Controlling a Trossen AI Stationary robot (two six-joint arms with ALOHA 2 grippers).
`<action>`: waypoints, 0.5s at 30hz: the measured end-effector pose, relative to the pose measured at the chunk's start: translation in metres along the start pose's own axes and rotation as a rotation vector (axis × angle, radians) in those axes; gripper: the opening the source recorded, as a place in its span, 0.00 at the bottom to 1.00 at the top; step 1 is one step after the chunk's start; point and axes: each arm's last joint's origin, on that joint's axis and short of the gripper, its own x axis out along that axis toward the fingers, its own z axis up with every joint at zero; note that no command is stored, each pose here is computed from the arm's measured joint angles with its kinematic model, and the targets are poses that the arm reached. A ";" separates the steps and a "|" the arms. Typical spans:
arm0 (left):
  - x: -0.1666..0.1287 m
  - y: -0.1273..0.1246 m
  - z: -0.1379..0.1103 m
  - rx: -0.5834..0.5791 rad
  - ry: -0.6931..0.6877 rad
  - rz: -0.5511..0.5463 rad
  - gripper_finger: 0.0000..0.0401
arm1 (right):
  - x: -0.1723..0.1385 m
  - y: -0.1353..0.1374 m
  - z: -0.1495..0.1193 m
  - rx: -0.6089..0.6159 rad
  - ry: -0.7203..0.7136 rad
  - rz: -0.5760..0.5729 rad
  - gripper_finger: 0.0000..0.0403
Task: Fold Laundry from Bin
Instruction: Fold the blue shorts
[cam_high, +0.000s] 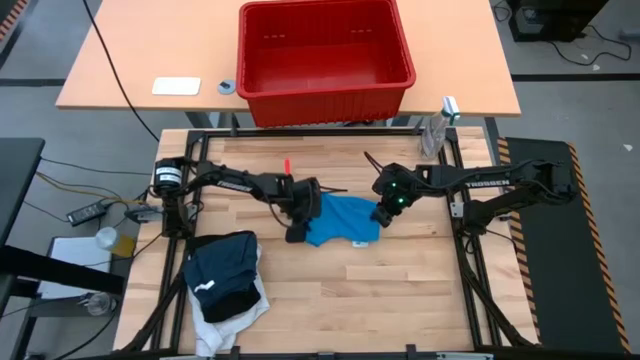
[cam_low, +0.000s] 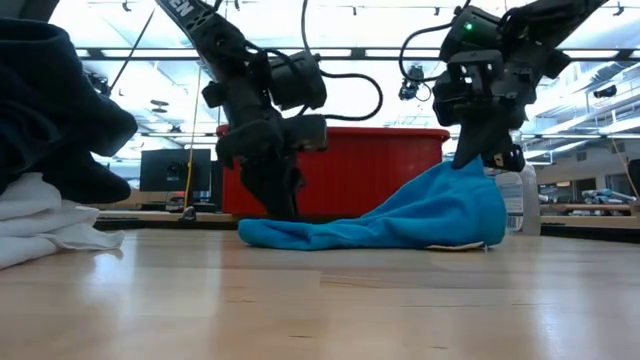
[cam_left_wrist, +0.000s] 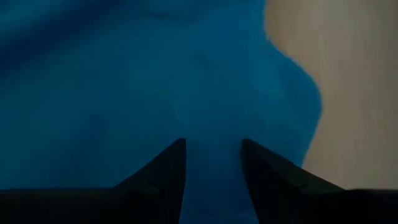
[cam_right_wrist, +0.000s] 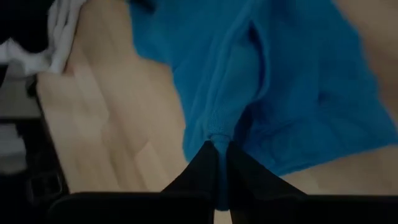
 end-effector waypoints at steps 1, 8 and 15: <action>0.001 -0.001 0.000 0.007 -0.006 -0.001 0.39 | 0.000 -0.001 0.001 0.018 -0.013 -0.013 0.06; 0.004 -0.013 0.000 0.059 0.007 -0.019 0.39 | -0.002 -0.007 0.005 0.112 -0.094 -0.100 0.06; 0.006 -0.023 0.001 0.091 0.015 -0.007 0.39 | 0.003 -0.013 0.009 0.242 -0.141 -0.167 0.06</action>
